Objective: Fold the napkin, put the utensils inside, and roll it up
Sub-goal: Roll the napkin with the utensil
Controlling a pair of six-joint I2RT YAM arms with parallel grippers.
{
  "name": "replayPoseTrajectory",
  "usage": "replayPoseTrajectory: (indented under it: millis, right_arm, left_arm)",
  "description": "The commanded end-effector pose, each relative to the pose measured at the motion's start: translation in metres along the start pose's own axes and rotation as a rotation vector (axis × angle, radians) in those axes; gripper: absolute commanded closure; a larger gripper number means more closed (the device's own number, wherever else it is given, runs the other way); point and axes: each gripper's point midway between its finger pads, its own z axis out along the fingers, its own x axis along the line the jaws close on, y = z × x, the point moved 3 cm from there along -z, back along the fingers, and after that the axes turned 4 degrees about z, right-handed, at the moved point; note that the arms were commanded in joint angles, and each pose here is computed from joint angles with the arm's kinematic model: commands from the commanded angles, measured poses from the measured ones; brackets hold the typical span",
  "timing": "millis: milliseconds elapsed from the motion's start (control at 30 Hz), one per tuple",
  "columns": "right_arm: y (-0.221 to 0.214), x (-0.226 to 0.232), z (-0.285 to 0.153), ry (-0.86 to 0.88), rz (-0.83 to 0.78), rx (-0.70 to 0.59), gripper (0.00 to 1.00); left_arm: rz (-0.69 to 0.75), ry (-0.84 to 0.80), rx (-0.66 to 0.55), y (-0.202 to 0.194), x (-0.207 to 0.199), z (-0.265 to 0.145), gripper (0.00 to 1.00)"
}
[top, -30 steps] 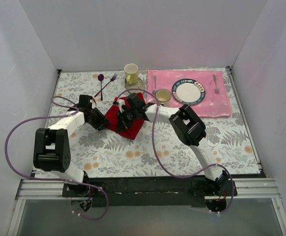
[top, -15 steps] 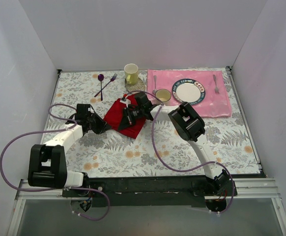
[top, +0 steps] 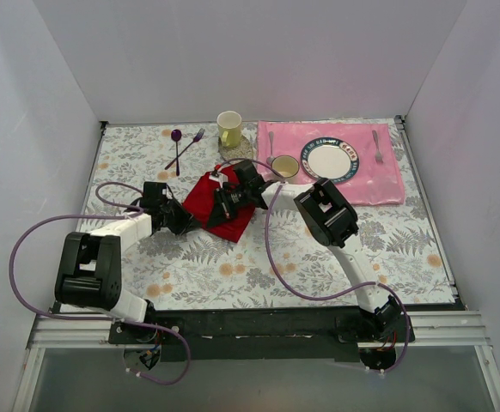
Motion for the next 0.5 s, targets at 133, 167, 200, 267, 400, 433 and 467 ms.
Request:
replayPoseTrajectory:
  millis: [133, 167, 200, 267, 400, 433, 467]
  right_arm:
    - [-0.032, -0.049, 0.005, -0.156, 0.096, 0.068, 0.99]
    - [-0.031, -0.048, 0.005, -0.153, 0.093, 0.068, 0.99]
    - [-0.033, -0.049, 0.006, -0.154, 0.095, 0.074, 0.99]
    - [-0.033, -0.049, 0.006, -0.161, 0.089, 0.075, 0.99]
    - [-0.033, -0.051, 0.005, -0.171, 0.088, 0.079, 0.99]
    - [-0.034, -0.051, 0.005, -0.173, 0.089, 0.081, 0.99]
    - [-0.034, -0.052, 0.005, -0.175, 0.09, 0.08, 0.99]
  left_arm:
    - [0.025, -0.012, -0.041, 0.012, -0.012, 0.008, 1.0]
    - [0.025, -0.009, -0.038, 0.012, -0.011, 0.01, 1.0]
    - [0.028, -0.01, -0.04, 0.012, -0.012, 0.011, 1.0]
    - [0.024, -0.007, -0.036, 0.011, -0.012, 0.013, 1.0]
    - [0.027, 0.0, -0.049, 0.013, -0.012, 0.015, 1.0]
    - [0.027, 0.004, -0.052, 0.014, -0.012, 0.017, 1.0]
    - [0.025, 0.009, -0.049, 0.015, -0.011, 0.018, 1.0]
